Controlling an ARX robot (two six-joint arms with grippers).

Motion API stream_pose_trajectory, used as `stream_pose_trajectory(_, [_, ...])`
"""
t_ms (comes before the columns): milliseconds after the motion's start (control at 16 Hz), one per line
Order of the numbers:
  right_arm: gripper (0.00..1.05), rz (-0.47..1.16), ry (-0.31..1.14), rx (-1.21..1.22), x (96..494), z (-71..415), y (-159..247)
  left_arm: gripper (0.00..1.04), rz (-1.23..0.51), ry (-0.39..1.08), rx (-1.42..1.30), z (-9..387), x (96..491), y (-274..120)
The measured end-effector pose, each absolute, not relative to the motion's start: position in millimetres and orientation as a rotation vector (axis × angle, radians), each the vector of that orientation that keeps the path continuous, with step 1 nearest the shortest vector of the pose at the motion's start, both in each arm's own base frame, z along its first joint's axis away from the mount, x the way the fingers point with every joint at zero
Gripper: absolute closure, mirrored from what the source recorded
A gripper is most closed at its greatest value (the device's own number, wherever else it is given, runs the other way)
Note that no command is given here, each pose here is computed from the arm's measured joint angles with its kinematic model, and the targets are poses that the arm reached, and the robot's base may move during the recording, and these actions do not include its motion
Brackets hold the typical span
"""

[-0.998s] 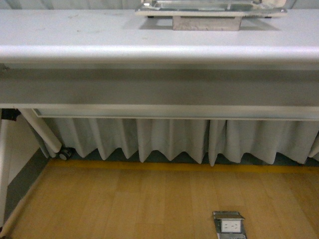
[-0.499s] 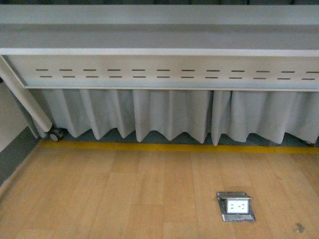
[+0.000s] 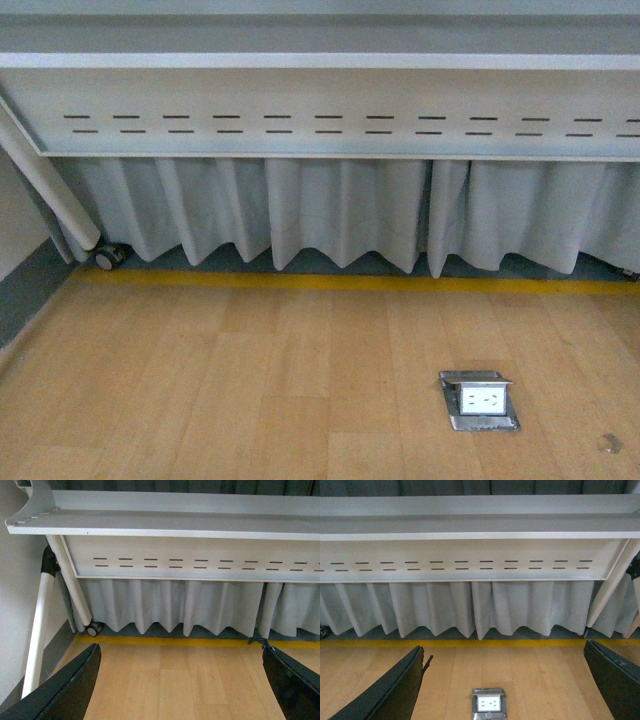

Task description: Open oven

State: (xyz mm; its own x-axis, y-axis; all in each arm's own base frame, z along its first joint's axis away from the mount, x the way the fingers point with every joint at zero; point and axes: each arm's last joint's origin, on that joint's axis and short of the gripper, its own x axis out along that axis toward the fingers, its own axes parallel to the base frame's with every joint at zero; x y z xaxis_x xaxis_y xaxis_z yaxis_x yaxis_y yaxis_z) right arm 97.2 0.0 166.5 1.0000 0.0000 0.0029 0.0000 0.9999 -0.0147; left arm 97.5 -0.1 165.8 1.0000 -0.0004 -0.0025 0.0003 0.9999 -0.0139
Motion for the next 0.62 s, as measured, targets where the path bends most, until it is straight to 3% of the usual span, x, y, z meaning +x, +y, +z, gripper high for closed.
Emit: stream_pose_trajectory(624, [0.06,0.0,-0.003,-0.015,97.2,166.5,0.0,0.07,0.0,0.002,-0.014,165.8,97.5,-0.1])
